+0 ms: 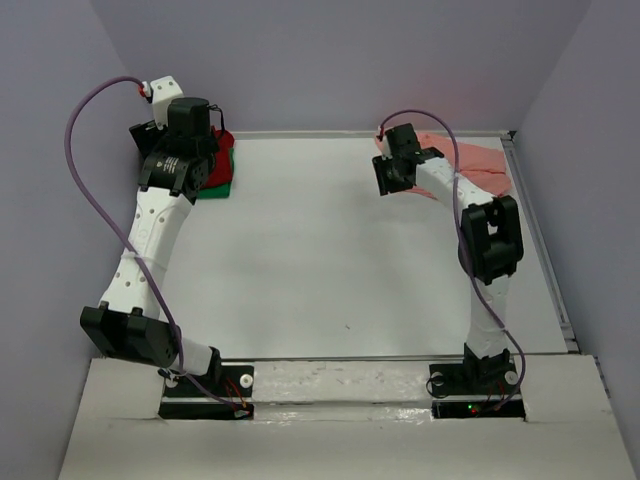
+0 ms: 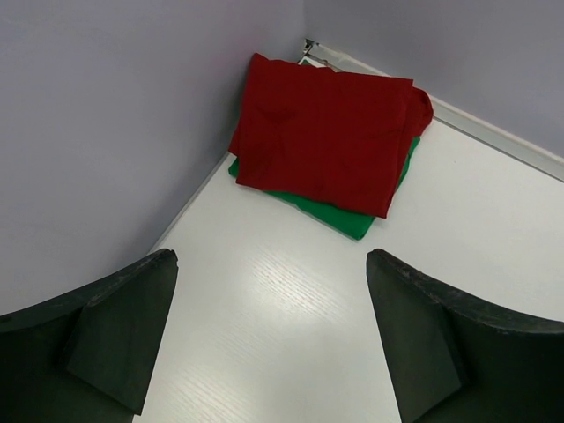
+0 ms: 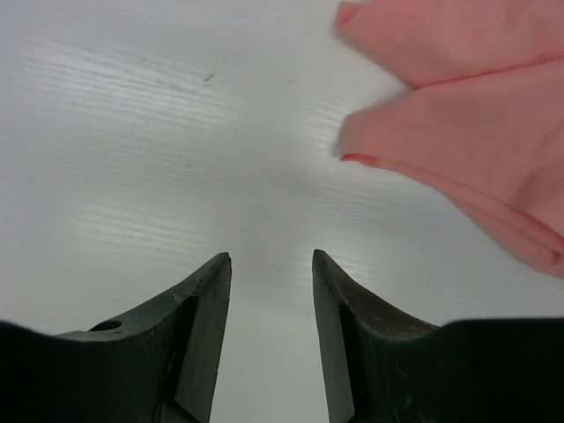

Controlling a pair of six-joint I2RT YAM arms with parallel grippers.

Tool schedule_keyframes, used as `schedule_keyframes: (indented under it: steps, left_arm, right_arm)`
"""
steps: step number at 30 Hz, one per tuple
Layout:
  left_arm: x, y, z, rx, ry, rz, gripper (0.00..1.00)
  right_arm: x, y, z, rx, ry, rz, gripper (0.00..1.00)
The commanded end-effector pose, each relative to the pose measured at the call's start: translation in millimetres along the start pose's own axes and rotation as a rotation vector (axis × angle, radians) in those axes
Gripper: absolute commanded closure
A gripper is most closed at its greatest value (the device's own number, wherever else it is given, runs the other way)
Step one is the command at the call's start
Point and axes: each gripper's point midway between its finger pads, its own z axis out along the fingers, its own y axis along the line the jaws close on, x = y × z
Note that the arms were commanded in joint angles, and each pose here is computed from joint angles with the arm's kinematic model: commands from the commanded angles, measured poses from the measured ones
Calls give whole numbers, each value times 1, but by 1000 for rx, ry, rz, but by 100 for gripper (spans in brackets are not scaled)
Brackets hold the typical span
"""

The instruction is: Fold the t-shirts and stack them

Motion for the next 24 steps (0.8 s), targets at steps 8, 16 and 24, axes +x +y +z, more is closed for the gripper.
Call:
schedule_keyframes:
  steps: [8, 16, 24]
  left_arm:
    - [-9, -3, -4, 11, -30, -10, 1]
    - [-3, -9, 1, 13, -16, 5, 1]
    - [-4, -10, 1, 15, -17, 3, 1]
  right_arm:
    - [3, -5, 26, -24, 3, 70, 55]
    - [-14, -26, 23, -39, -32, 79, 52]
    - [-8, -17, 43, -91, 2, 67, 36]
